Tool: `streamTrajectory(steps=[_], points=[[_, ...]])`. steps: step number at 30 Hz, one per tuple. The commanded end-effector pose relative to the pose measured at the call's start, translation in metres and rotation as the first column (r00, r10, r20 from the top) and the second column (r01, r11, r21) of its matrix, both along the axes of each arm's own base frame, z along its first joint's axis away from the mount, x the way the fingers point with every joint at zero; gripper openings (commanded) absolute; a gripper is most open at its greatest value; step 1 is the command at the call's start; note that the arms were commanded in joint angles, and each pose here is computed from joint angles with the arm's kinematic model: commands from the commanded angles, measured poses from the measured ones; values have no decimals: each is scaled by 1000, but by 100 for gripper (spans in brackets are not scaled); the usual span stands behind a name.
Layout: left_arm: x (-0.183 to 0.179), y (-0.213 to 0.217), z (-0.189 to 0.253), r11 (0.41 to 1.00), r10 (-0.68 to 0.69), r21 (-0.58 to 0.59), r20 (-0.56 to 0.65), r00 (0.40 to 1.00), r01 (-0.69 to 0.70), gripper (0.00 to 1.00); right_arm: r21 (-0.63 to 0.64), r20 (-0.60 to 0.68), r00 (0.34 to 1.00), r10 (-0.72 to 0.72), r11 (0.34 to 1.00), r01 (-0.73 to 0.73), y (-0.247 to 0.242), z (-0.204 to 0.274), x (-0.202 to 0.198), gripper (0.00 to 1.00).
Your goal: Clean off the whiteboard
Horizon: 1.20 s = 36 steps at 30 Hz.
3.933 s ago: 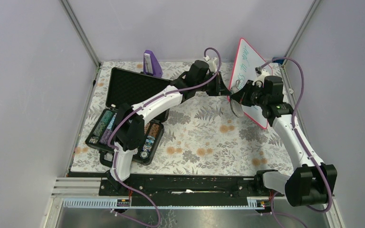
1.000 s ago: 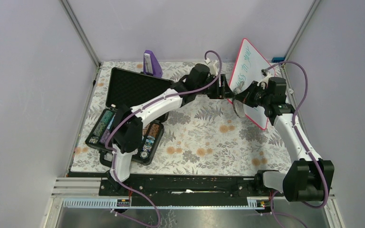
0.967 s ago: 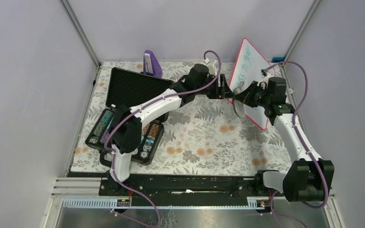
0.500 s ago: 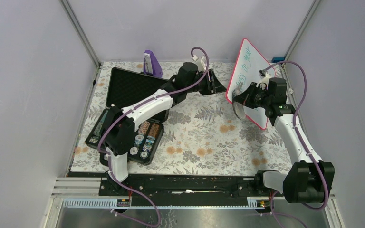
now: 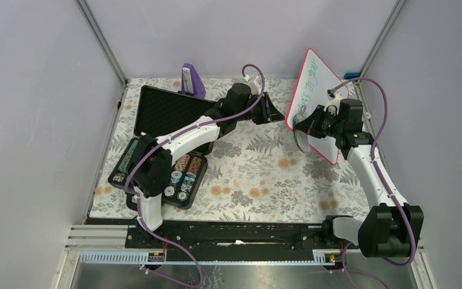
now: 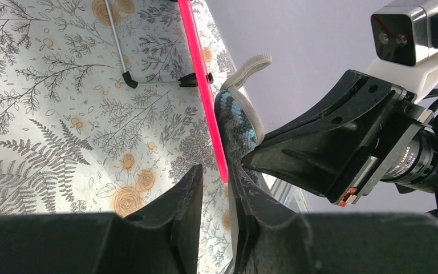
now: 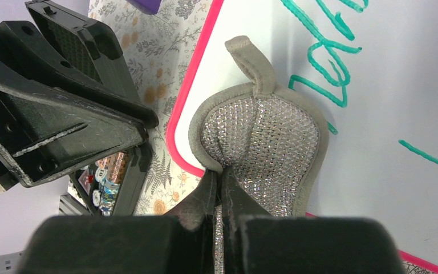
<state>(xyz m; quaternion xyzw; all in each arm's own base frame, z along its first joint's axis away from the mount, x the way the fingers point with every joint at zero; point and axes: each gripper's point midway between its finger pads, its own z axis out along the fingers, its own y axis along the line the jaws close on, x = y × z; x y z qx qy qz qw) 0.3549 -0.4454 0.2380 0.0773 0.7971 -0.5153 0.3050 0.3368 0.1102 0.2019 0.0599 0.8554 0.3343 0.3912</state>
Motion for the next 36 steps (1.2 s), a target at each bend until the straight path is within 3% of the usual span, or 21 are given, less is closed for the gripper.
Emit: streamTrajectory(steps=[1, 5, 10, 25, 29, 32, 33, 34, 36], points=[[2, -1, 28, 998, 5, -57, 77, 997, -1, 23, -13, 13, 999, 33, 999, -33, 4, 12, -5, 0], [3, -3, 27, 998, -2, -59, 74, 997, 7, 19, -18, 24, 999, 34, 999, -33, 3, 13, -6, 0], [2, -10, 22, 998, -23, -65, 60, 998, 27, 26, -10, 27, 999, 46, 999, -46, 6, 14, -5, 0], [-4, -26, 10, 997, -56, -59, 42, 998, 58, 12, 39, 76, 989, 128, 991, -131, 42, 38, -6, 0], [-5, -27, 10, 996, -58, -58, 41, 997, 60, 10, 37, 71, 994, 85, 995, -88, 38, 34, 2, 0], [-5, -27, 11, 996, -57, -59, 44, 997, 60, 10, -27, 7, 999, -44, 999, 44, 16, 12, 16, 0], [-20, -12, 79, 988, -50, -137, 138, 989, 69, 10, -33, -17, 998, -65, 997, 65, 10, 5, 18, 0], [-7, -25, 20, 996, -57, -66, 59, 997, 61, 10, -31, -45, 996, -83, 996, 81, 4, -1, 19, 0], [-5, -26, 13, 997, -57, -52, 53, 997, 60, 10, -23, -101, 990, -100, 995, 98, -6, -15, 18, 0]])
